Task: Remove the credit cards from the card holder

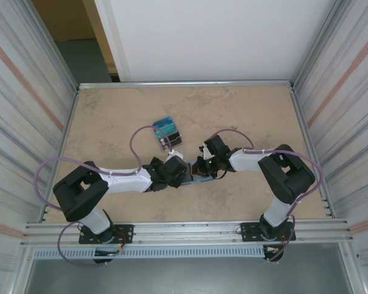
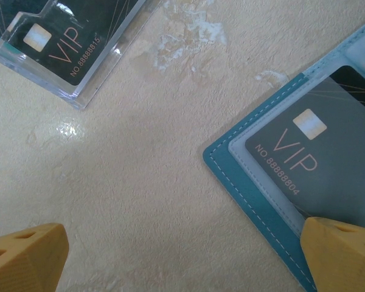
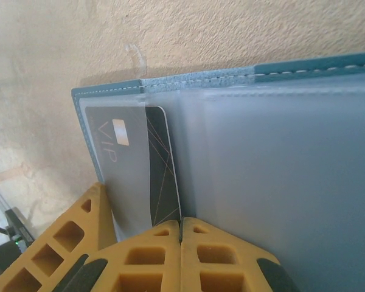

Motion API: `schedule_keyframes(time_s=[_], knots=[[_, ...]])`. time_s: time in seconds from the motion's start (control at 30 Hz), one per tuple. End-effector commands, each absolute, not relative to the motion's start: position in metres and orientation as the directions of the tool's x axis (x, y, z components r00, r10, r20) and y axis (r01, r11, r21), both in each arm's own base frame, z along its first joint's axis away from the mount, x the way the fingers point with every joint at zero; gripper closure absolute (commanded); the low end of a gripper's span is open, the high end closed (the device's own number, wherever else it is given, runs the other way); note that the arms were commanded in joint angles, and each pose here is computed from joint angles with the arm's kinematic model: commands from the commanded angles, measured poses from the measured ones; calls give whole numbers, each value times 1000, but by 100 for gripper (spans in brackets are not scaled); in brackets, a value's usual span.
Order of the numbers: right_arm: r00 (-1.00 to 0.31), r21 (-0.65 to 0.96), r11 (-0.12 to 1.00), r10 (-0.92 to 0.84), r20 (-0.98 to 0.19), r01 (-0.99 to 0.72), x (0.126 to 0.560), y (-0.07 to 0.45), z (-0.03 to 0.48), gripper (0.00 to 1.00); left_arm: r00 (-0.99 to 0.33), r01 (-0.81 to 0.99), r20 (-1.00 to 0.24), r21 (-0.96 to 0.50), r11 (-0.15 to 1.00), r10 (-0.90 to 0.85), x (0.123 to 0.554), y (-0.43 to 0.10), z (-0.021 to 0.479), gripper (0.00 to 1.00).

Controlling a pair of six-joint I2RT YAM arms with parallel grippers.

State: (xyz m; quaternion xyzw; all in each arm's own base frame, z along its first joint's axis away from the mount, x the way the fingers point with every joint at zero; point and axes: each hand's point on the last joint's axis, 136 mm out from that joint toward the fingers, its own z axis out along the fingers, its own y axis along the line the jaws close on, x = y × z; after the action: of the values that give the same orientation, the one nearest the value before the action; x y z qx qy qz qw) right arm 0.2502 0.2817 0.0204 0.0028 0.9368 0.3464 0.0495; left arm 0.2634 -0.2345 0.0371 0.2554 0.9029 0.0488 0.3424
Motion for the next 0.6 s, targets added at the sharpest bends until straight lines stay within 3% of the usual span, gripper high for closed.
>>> schedule_keyframes(time_s=[0.0, 0.57], knots=[[-992, 591, 806, 47, -119, -33, 253, 271, 21, 100, -654, 431, -551, 291, 854, 518, 255, -225, 31, 1], [-986, 559, 828, 48, -160, -51, 256, 264, 33, 100, -639, 440, -561, 294, 848, 526, 257, -229, 36, 1]])
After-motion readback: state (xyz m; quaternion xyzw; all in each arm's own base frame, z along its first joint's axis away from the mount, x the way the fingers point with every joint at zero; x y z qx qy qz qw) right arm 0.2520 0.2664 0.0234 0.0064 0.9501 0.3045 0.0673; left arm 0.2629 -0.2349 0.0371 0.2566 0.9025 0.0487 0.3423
